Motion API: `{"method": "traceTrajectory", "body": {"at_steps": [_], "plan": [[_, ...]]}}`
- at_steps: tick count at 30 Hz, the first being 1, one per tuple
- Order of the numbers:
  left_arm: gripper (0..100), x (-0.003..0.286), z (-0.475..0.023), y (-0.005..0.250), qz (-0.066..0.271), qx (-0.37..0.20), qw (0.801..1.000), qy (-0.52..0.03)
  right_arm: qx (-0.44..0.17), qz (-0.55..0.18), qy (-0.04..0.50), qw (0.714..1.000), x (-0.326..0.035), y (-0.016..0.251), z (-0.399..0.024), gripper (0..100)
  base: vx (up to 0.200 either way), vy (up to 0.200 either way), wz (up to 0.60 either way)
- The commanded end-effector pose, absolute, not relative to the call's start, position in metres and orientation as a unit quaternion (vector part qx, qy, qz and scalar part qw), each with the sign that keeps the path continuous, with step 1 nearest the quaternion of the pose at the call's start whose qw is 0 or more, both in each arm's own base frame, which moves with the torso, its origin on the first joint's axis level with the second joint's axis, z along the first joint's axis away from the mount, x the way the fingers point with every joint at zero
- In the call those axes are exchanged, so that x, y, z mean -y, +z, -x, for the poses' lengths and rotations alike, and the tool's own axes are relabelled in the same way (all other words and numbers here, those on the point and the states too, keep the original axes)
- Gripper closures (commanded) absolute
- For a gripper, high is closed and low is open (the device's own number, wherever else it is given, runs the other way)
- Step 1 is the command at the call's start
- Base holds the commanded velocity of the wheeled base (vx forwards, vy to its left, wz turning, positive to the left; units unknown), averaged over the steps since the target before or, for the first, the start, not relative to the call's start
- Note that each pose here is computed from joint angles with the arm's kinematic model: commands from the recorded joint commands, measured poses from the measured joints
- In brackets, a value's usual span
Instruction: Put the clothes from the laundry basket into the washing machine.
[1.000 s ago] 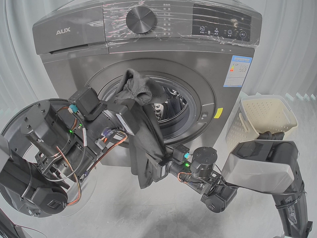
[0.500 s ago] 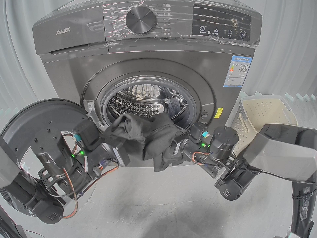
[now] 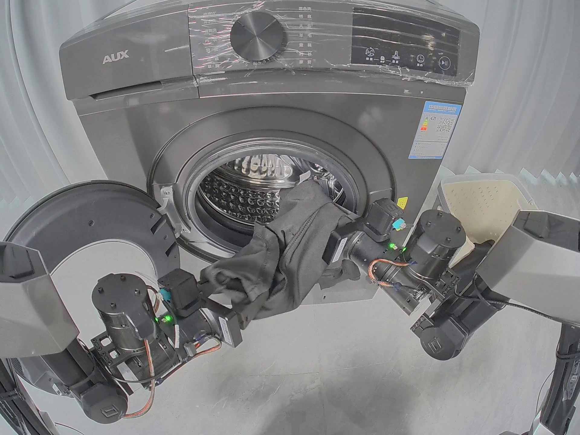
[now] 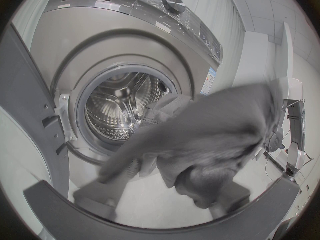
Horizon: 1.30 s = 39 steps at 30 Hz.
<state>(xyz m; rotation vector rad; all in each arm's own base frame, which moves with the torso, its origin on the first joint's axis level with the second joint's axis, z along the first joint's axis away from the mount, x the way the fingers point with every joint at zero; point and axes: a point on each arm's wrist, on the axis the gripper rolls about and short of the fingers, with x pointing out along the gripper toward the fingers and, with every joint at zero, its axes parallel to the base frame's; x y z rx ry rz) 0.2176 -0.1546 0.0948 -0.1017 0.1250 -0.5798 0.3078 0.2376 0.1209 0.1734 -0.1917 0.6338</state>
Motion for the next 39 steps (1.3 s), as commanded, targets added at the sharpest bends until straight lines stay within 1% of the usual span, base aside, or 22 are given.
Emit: {"method": "traceTrajectory", "body": {"at_steps": [1,5,8,15,17,20,27,35,39], "plan": [[0,0.142,-0.200,0.069,0.025,-0.132,0.950,-0.282,0.104,-0.087,0.304,0.943,-0.233,0.127,-0.311,100,0.000,0.000,0.00],[0,0.136,-0.191,0.063,0.017,-0.155,0.942,-0.297,0.105,-0.087,0.301,0.944,-0.232,0.128,-0.313,100,0.000,0.000,0.00],[0,0.135,-0.188,0.062,0.010,-0.160,0.937,-0.310,0.106,-0.090,0.299,0.944,-0.231,0.128,-0.314,100,0.000,0.000,0.00],[0,0.140,-0.202,0.067,0.015,-0.135,0.943,-0.304,0.100,-0.090,0.307,0.942,-0.235,0.126,-0.309,100,0.000,0.000,0.00],[0,0.147,-0.211,0.074,0.023,-0.110,0.945,-0.307,0.098,-0.090,0.312,0.941,-0.239,0.125,-0.306,100,0.000,0.000,0.00],[0,0.155,-0.221,0.078,0.030,-0.092,0.945,-0.314,0.098,-0.091,0.318,0.938,-0.244,0.125,-0.303,100,0.000,0.000,0.00],[0,0.171,-0.240,0.070,0.033,-0.087,0.935,-0.343,0.089,-0.097,0.324,0.937,-0.255,0.122,-0.296,100,0.000,0.000,0.00],[0,0.187,-0.258,0.074,0.039,-0.056,0.935,-0.349,0.088,-0.099,0.331,0.934,-0.260,0.123,-0.293,100,0.000,0.000,0.00],[0,0.190,-0.266,0.069,0.040,-0.056,0.936,-0.345,0.087,-0.100,0.337,0.932,-0.264,0.123,-0.288,100,0.000,0.000,0.00]]}}
